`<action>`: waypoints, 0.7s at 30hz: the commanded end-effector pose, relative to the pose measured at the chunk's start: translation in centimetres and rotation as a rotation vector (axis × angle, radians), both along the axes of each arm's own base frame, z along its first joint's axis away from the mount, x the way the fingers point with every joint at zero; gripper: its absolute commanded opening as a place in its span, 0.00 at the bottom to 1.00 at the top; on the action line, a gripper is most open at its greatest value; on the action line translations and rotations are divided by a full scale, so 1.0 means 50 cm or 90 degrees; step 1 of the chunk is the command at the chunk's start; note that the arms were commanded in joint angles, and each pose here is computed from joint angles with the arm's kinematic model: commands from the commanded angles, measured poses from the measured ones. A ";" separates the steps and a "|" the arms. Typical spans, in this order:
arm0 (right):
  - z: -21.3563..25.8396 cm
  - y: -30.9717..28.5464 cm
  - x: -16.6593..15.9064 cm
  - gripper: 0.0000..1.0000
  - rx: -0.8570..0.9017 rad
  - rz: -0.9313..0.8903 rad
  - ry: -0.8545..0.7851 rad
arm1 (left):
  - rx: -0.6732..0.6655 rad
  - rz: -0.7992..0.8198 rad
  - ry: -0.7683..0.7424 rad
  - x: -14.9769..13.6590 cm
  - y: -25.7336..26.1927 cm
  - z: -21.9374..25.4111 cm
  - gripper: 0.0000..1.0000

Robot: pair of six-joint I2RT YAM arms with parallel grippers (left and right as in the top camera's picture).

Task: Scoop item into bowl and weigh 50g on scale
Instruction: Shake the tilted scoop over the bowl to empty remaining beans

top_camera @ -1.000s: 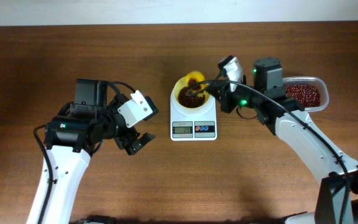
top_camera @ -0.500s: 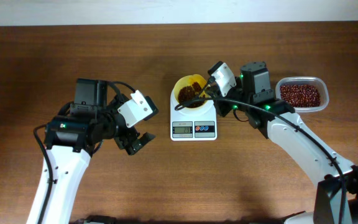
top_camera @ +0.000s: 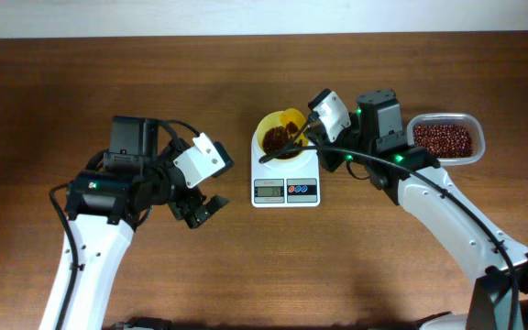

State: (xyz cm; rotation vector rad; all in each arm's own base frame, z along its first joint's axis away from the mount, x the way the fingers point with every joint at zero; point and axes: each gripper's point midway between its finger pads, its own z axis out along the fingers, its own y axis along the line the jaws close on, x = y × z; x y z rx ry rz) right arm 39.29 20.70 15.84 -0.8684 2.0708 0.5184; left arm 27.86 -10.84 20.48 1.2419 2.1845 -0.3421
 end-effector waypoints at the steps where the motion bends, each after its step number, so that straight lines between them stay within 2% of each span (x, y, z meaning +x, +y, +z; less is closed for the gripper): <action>1: 0.070 0.007 0.015 0.04 0.016 0.000 -0.066 | 0.002 -0.005 -0.014 0.005 0.001 0.012 0.99; 3: 0.024 -0.007 0.004 0.04 -0.016 -0.016 -0.015 | 0.002 -0.005 -0.014 0.005 0.001 0.012 0.99; 6: 0.056 0.018 0.005 0.04 -0.002 0.001 -0.050 | 0.002 -0.005 -0.014 0.005 0.001 0.012 0.99; 9: 0.012 0.030 -0.013 0.04 -0.040 0.000 -0.011 | 0.002 -0.006 -0.014 0.005 0.000 0.012 0.99; 11: 0.046 0.034 -0.001 0.04 -0.025 -0.001 -0.051 | 0.002 -0.006 -0.014 0.005 0.000 0.012 0.99; 13: 0.011 0.010 -0.001 0.04 -0.067 -0.033 -0.022 | 0.001 -0.006 -0.014 0.005 0.000 0.012 0.99; 16: 0.049 0.026 0.008 0.04 -0.035 -0.018 -0.061 | 0.002 -0.006 -0.014 0.005 0.000 0.012 0.99; 18: 0.021 0.010 0.007 0.04 -0.063 -0.037 -0.037 | 0.002 -0.006 -0.014 0.005 0.000 0.012 0.99; 21: 0.034 0.013 0.013 0.04 -0.056 -0.038 -0.054 | 0.001 -0.006 -0.014 0.005 0.000 0.012 0.99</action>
